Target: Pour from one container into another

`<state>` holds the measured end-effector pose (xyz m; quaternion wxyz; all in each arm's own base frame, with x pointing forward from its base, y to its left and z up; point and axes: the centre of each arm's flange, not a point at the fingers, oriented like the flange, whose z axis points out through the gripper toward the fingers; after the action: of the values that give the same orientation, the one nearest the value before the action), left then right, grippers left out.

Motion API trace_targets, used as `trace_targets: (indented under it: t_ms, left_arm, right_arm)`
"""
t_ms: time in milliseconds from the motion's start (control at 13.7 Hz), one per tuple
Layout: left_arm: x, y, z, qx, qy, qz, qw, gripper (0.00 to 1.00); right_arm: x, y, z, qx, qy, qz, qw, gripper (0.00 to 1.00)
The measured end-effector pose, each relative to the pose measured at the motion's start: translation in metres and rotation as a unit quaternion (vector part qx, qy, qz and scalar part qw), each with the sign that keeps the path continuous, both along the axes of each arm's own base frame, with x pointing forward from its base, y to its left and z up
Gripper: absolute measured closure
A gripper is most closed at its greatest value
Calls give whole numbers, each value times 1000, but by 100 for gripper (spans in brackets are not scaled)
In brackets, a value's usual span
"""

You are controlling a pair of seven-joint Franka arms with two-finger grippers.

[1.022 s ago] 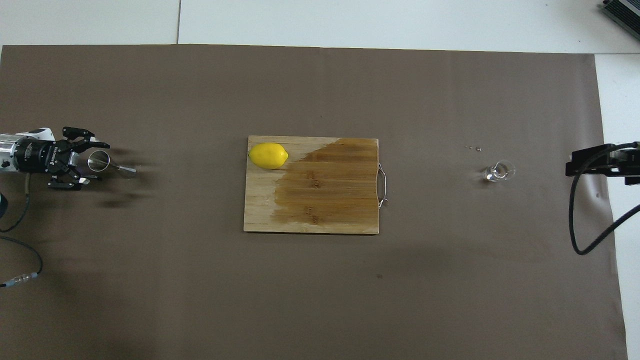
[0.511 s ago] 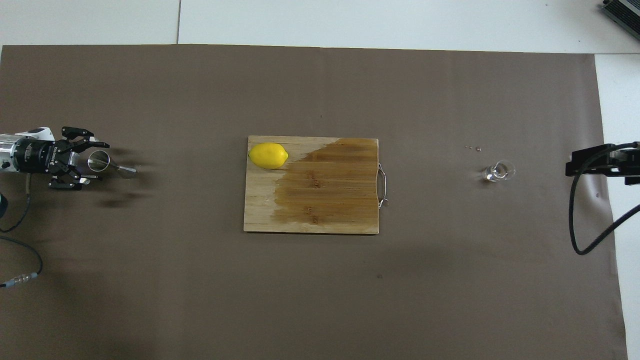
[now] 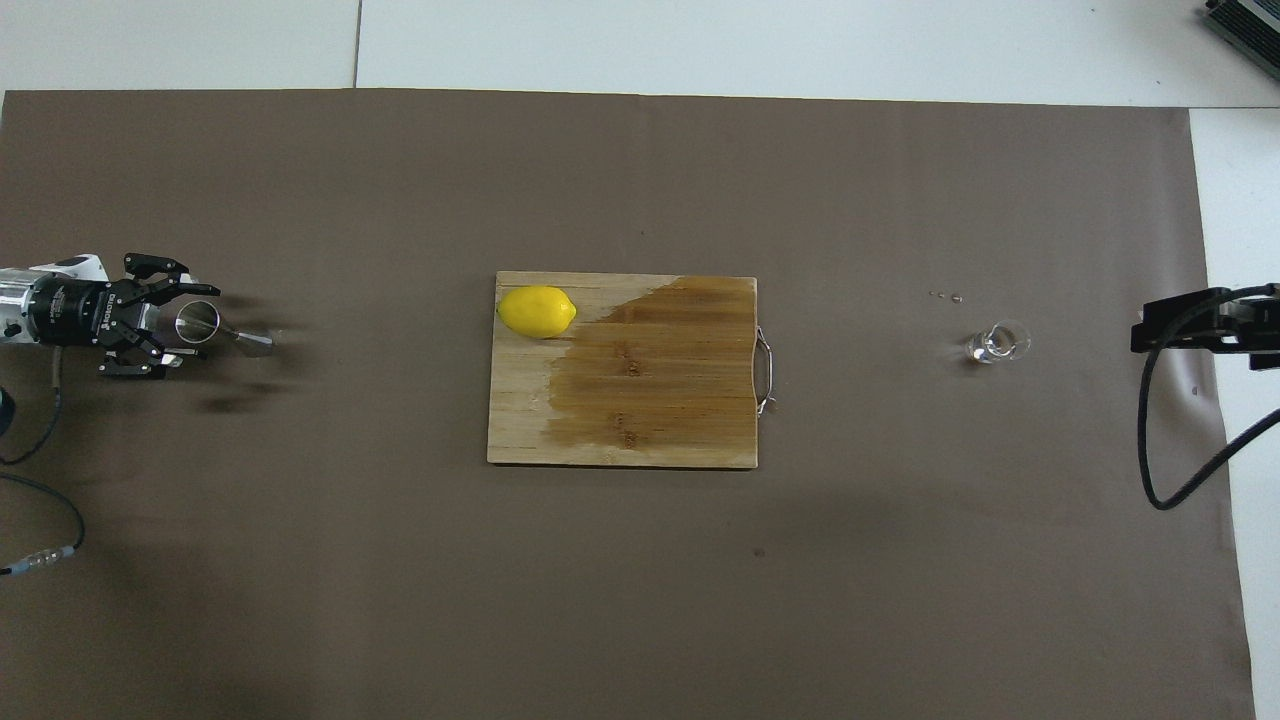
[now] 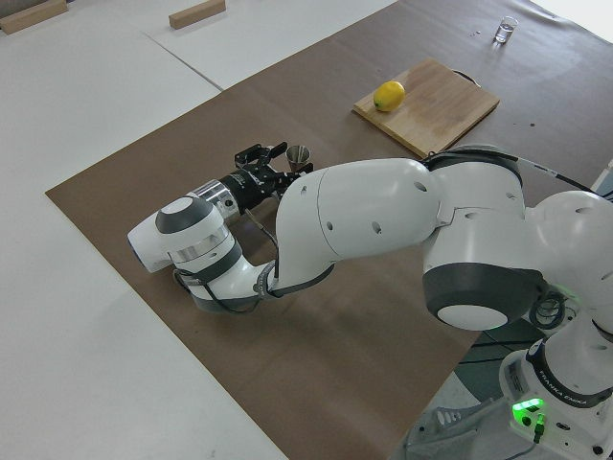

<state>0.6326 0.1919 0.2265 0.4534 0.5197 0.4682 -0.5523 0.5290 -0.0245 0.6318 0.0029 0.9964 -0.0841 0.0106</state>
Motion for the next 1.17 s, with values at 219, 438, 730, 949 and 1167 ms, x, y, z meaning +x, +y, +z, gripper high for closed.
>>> trace_targets:
  t_ms: [219, 438, 730, 949, 1167]
  left_arm:
    - [0, 0, 0, 0, 0, 0, 1000, 33]
    - [0, 2, 0, 1, -1, 2, 1000, 51]
    - [-2, 6, 0, -1, -2, 6, 1000, 51]
    - [1, 0, 3, -6, -6, 1, 1000, 51]
    - [6, -15, 8, -15, -12, -8, 1000, 51]
  right_arm:
    - [0, 0, 0, 0, 0, 0, 1000, 0]
    - [0, 0, 0, 0, 0, 0, 1000, 0]
    - [0, 0, 0, 0, 0, 0, 1000, 0]
    - [0, 0, 0, 0, 0, 0, 1000, 0]
    - [0, 0, 0, 0, 0, 0, 1000, 0]
